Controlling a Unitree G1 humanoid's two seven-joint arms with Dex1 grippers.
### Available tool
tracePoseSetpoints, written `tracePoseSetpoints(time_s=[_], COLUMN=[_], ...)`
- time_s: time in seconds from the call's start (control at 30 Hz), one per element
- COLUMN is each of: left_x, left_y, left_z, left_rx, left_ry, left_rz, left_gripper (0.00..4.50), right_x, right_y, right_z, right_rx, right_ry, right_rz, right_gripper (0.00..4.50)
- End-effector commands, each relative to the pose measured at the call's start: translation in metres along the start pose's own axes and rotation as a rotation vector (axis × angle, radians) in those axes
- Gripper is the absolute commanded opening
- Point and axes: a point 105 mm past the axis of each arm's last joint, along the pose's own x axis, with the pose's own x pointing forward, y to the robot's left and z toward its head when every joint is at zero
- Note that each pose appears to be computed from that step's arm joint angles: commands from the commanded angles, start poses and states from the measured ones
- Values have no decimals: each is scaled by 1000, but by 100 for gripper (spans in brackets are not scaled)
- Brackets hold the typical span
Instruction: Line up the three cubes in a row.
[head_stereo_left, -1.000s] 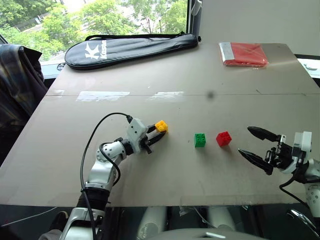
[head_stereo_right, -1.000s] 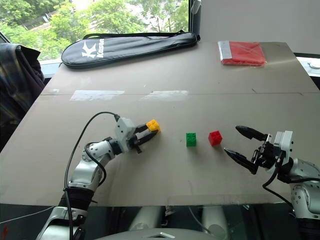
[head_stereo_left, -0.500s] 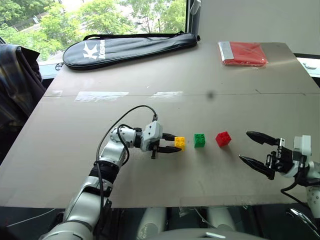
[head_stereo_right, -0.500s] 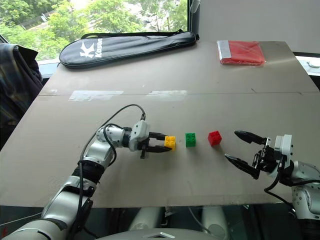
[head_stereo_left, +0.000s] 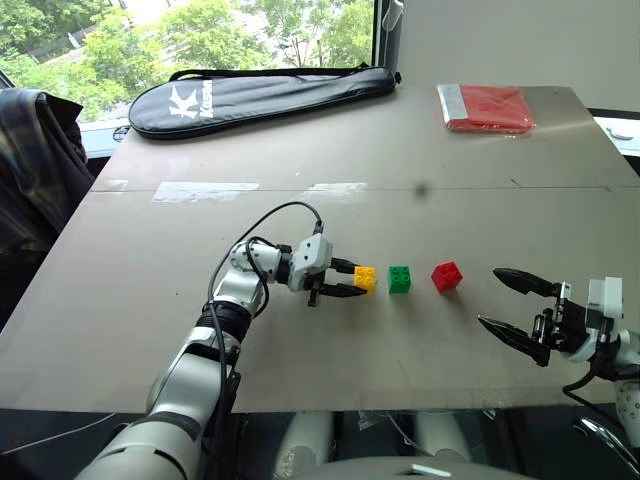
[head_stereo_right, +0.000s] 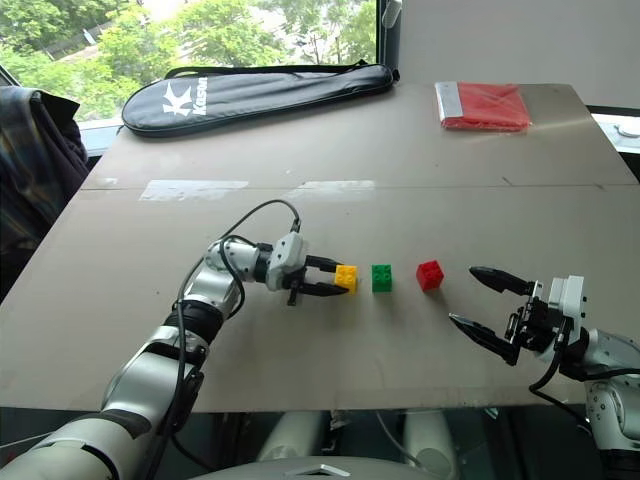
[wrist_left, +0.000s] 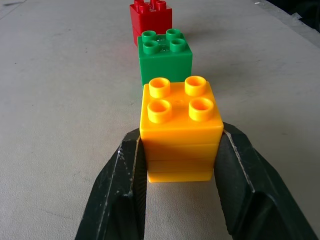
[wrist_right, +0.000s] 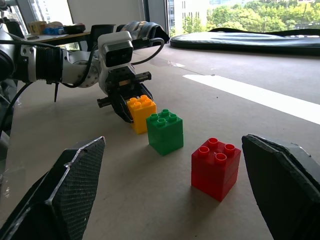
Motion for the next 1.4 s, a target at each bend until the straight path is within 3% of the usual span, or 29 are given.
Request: tracePoseSetpoints(time_s=[0.03,0.1,0.2,0.23,0.6,0.73,0.9,1.03,1.2,1.4], left_x=[-6,-6,-7,-8,-24,-47,-54,-62,-75,-67], left_y=[-1,-1,0,-1,-8,-25,-51,-63,-90,-118], left_z=[-13,-14,-14,-15,-4,14,19,12,-21,-24], left_rx=[-35,-41,-41,-34,-14,-50,-162,-237,-370,-418], left_ry=[48,48,46,49,21,-31,-13,45,154,160], left_rz=[43,53,67,73,143,239,415,649,890,922], left_gripper=[226,298,441,447,447,447,447,447,447,447], right_x=[-1,-1,-3,-3,-9,-18,-30,-34,-37,-42], right_y=[-6,-7,-8,-8,-6,-6,-6,-4,-3,-8], right_z=[10,9,8,8,2,-9,-27,-36,-41,-47], right_rx=[-62,-61,-60,-60,-54,-21,3,15,20,13], right_ry=[-8,-6,0,1,22,39,86,109,112,140], right_rz=[-30,-31,-26,-24,-31,-90,-152,-183,-211,-216], right_gripper=[450,450,450,450,450,450,450,450,450,450])
